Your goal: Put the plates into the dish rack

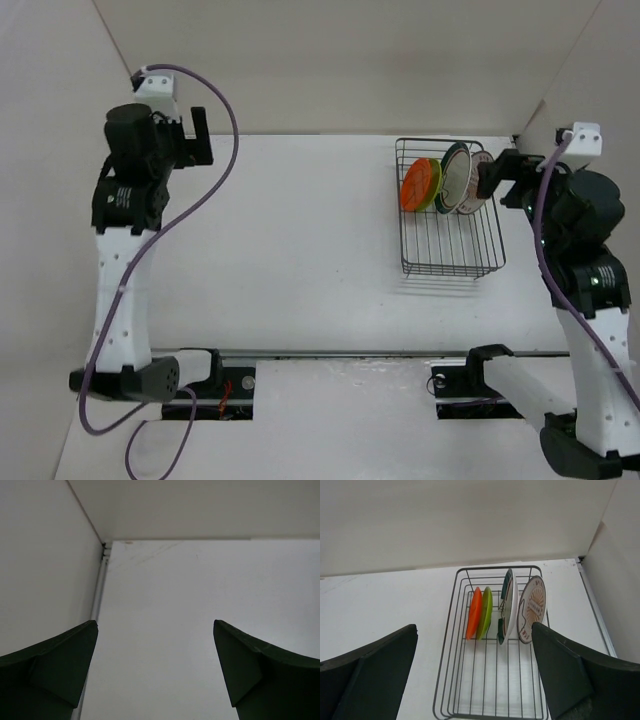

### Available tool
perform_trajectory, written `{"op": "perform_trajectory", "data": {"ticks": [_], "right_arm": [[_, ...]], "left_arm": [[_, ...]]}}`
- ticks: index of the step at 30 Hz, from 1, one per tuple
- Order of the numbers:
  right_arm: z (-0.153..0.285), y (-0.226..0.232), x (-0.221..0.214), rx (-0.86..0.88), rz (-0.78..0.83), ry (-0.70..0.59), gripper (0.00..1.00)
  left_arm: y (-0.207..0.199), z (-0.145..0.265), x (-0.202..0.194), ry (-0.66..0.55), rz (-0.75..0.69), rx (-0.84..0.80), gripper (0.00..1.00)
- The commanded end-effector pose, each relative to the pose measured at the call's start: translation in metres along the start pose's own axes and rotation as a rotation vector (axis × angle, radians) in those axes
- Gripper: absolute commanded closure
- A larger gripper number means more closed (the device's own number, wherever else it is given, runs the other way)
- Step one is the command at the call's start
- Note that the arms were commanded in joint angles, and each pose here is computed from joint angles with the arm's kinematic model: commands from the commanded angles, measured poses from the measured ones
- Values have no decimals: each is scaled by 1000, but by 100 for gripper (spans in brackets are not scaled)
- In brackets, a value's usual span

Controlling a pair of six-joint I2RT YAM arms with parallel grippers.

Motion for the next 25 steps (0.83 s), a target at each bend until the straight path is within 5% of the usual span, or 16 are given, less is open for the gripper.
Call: {"op": "perform_trajectory", "data": {"ticks": [1,11,25], "right_arm": [[48,-4,17,-15,-30,-35,0],[125,-18,29,-22,-24,-114,0],[141,-20,27,-6,-29,-141,0]], "left_arm": [[21,64,31,-126,7,81,0],[16,138,7,-163,27,41,0],[14,165,-9,-158,54,38,0]]}}
Point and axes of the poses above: each gripper's point midway between its finger pads, its own z axis back along the fingers, its own y axis along the line the jaws close on, x = y × z, the point moved 1 cm from there along z, back along the fingers, and after that the axes turned 9 degrees about -z, right-handed, at the moved point
